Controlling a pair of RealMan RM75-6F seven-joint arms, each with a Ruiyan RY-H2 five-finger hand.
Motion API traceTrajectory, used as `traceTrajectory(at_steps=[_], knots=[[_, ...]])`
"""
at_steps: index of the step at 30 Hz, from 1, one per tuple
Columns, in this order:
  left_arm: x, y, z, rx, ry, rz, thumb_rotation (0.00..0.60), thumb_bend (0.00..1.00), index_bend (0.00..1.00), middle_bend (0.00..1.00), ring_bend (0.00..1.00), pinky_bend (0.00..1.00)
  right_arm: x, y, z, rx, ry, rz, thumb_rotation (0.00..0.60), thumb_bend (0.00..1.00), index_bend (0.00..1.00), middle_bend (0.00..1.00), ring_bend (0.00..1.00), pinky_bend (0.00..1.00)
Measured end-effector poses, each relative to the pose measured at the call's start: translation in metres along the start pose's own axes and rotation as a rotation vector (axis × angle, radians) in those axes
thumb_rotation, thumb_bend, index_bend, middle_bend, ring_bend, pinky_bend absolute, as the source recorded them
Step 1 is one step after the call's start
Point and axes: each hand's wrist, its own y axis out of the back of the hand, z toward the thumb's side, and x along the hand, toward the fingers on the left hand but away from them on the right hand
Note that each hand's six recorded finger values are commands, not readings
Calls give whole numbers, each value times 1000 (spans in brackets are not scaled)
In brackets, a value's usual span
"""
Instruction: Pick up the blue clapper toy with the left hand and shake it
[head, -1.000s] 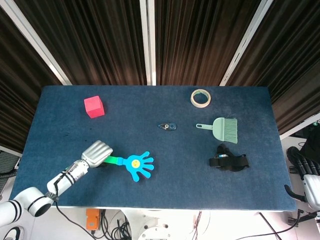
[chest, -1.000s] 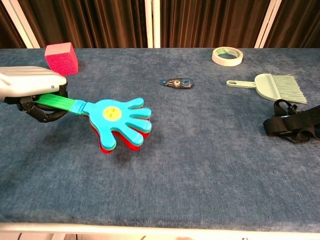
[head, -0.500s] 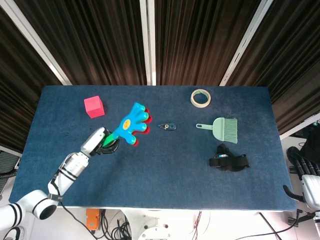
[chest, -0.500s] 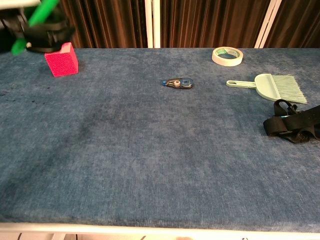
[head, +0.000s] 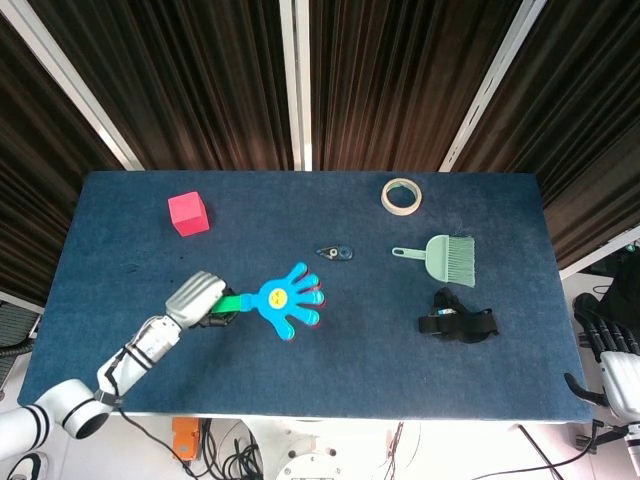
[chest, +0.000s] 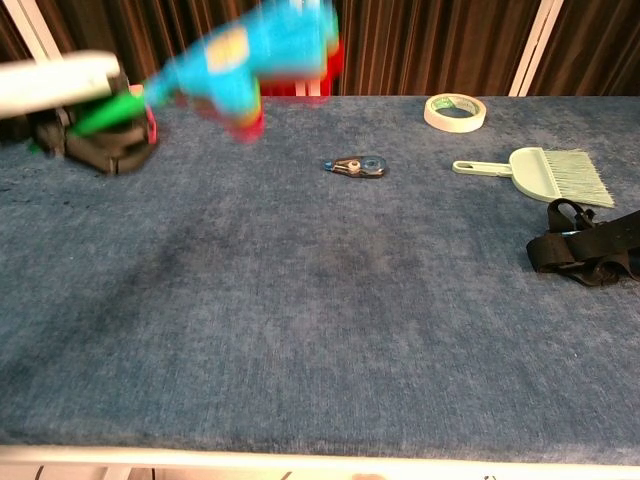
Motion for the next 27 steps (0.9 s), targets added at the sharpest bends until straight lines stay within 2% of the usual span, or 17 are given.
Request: traceTrajectory(at_steps=[3, 6, 8, 11, 14, 17, 22, 24, 25, 27], knots=[[-2, -25, -15, 140, 45, -134, 600, 656, 1000, 1000, 1000, 1000, -1, 1, -1, -1, -2, -2, 600, 212, 0, 29, 0, 0], [-3, -35, -22, 177, 84, -215, 600, 656, 1000, 1000, 1000, 1000, -2, 1, 0, -3, 1, -1, 600, 212, 0, 29, 0, 0], [-2, -34, -21, 156, 95, -220, 600, 656, 1000, 1000, 1000, 1000, -2, 0, 1, -3, 4, -1, 600, 212, 0, 29, 0, 0], [1, -27, -14, 84, 98, -189, 600, 657, 1000, 1000, 1000, 1000, -1, 1, 1, -3, 4, -3, 600, 212, 0, 29, 0, 0], [4, -15, -6, -62, 98, -123, 600, 657, 1000, 1000, 1000, 1000, -1, 2, 0, -1, 2, -6, 600, 212, 0, 29, 0, 0], [8, 8, 5, -276, 77, -11, 600, 657, 1000, 1000, 1000, 1000, 0, 4, 0, -3, 0, -10, 600, 212, 0, 30, 0, 0], [7, 75, 30, -663, -62, 289, 600, 657, 1000, 1000, 1000, 1000, -1, 2, 2, -4, 5, -4, 600, 212, 0, 31, 0, 0], [1, 97, 40, -765, -129, 378, 600, 657, 1000, 1000, 1000, 1000, -2, 0, 3, -2, 9, 2, 600, 212, 0, 31, 0, 0], [-1, 102, 43, -791, -148, 399, 600, 657, 1000, 1000, 1000, 1000, -2, -1, 4, -2, 11, 4, 600, 212, 0, 31, 0, 0], [-2, 101, 44, -787, -148, 395, 600, 657, 1000, 1000, 1000, 1000, -2, -2, 6, 0, 15, 7, 600, 212, 0, 31, 0, 0]])
